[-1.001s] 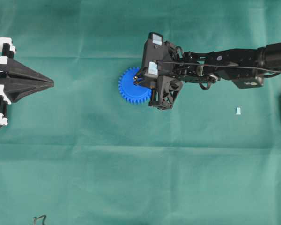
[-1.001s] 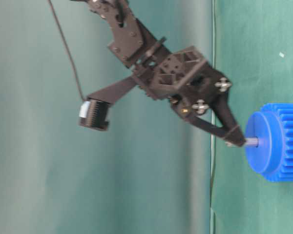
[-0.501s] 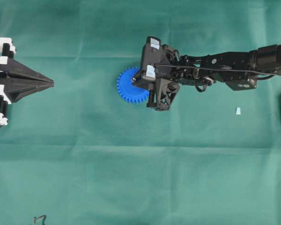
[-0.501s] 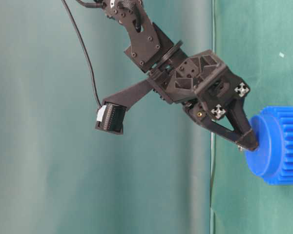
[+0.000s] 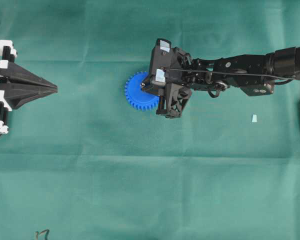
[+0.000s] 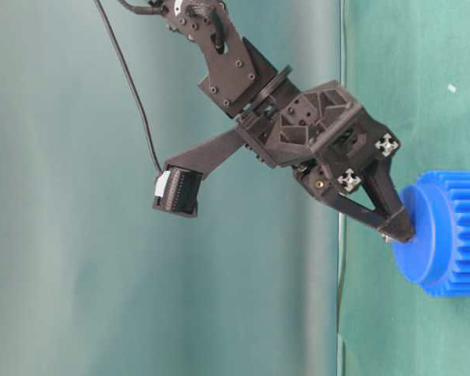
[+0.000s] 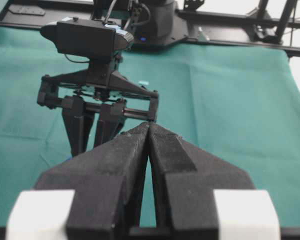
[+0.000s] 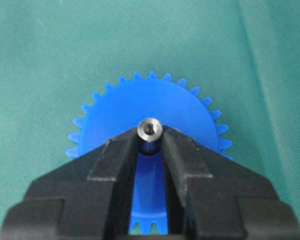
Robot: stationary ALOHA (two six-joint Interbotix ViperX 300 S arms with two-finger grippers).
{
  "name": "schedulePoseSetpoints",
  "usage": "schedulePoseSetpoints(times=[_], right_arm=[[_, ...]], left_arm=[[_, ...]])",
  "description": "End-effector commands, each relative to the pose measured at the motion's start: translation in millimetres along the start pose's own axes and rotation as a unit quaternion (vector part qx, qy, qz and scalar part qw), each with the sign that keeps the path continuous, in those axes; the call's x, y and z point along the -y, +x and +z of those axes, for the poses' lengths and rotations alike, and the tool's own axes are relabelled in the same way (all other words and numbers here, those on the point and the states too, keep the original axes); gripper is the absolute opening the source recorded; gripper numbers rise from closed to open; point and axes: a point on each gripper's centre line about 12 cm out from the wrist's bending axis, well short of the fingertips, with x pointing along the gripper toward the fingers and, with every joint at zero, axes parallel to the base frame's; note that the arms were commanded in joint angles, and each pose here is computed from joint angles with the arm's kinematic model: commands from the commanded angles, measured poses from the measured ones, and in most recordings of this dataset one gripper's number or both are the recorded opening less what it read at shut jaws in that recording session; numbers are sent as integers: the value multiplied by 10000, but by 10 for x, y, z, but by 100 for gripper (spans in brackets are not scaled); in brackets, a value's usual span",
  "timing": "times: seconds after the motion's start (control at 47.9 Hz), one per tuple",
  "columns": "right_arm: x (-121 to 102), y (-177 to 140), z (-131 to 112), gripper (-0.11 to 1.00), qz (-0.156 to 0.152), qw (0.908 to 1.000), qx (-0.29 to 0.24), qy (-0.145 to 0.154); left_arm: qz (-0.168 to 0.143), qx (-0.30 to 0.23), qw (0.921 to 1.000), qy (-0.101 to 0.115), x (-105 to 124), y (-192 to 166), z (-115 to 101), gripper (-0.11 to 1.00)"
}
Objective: Insert the shaft into the center hole of the gear.
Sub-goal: 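Lower the held shaft into the blue gear's centre hole, then open the right gripper and withdraw it to the right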
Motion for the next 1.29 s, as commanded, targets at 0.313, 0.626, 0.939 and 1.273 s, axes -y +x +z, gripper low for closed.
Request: schedulePoseSetpoints(times=[0.313,0.626,0.939,1.273], right_arm=[[3,-55,48,93,5,10000,47,-13],[-25,-210,184,91,49,9997,234,-15],[-114,-836,632,91,200,9943,1040,-91],[-108,-962,611,90,211,9931,1153,-75]], left_arm=[[4,139,9999,15,2,20,111,0],[-3,138,9999,15,5,20,111,0],[-3,138,9999,15,5,20,111,0],[-1,108,9999,15,5,20,104,0]])
